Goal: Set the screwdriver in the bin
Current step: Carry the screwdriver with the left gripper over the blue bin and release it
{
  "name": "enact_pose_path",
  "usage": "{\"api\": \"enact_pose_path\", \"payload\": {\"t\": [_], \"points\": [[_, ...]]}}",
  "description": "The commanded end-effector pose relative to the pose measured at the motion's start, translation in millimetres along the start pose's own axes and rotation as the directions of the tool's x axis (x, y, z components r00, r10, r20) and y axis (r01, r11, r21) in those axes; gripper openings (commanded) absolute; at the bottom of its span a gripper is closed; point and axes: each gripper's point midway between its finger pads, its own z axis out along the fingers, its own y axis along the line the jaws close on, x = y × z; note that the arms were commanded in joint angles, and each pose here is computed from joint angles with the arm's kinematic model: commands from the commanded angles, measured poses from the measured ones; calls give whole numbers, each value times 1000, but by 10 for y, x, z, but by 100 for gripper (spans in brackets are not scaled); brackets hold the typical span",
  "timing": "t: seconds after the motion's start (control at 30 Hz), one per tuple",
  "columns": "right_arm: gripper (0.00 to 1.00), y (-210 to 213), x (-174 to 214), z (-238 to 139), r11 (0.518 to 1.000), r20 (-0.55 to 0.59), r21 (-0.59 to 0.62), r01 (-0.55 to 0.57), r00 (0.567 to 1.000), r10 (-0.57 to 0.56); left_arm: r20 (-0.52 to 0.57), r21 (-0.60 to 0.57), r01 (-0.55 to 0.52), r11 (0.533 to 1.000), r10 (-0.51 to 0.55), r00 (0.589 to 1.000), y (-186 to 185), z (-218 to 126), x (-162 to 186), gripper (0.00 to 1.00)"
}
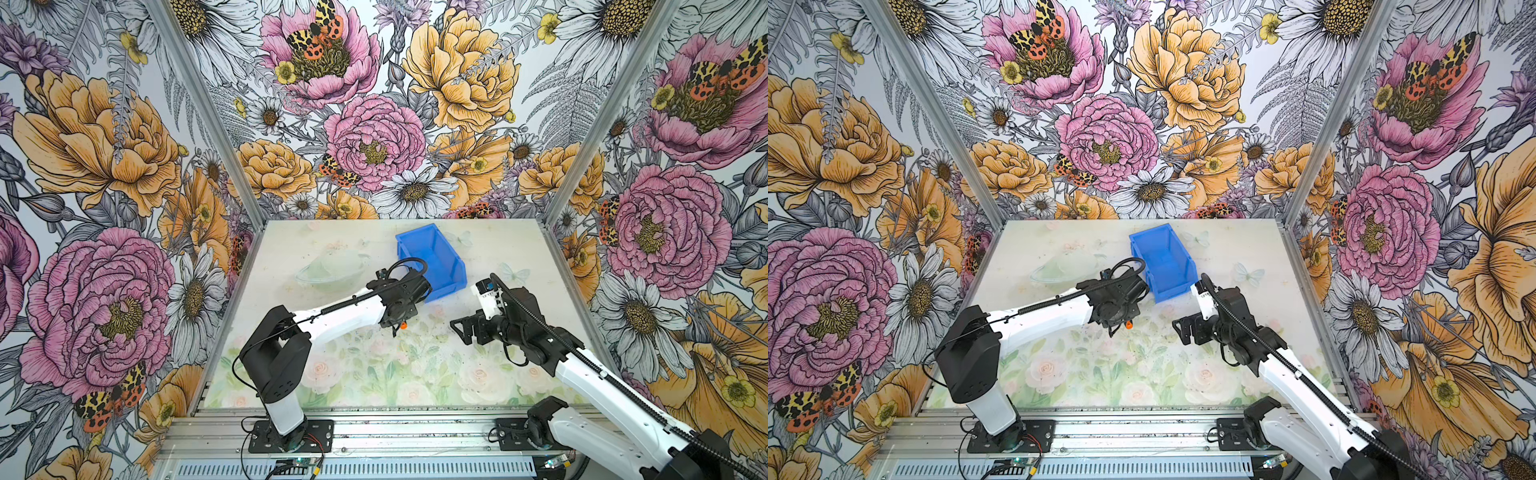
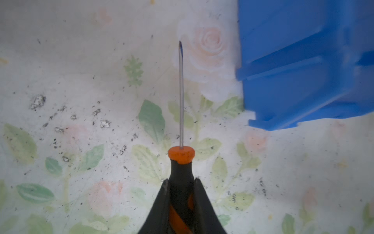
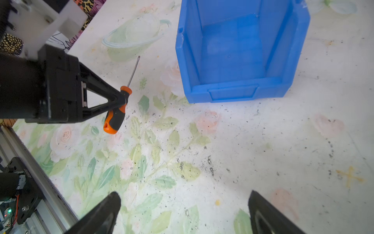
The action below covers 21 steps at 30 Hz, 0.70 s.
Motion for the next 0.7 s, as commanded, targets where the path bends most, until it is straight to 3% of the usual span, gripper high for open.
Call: {"api": "enact_pose_path", "payload": {"t": [0.0,0.17,0.43,0.67], "points": [[100,4,-84,-68,1000,44,2,-16,999,16,94,59,-48,997,42,995,-267,-223,-372,0],[100,-9,-51,-73,1000,41,3,-20,999,20,132,125,-55,991,38,990,-656,-290,-637,0],[99,-10,-54,-134,1000,60,6,-16,998,16,136,179,-62,982,38,990,-1182,-1,-901,0],[100,-16,-63,-179,1000,72,9,-15,997,14,131,186,-82,979,58,990,-1384,349,-1044,0]]}}
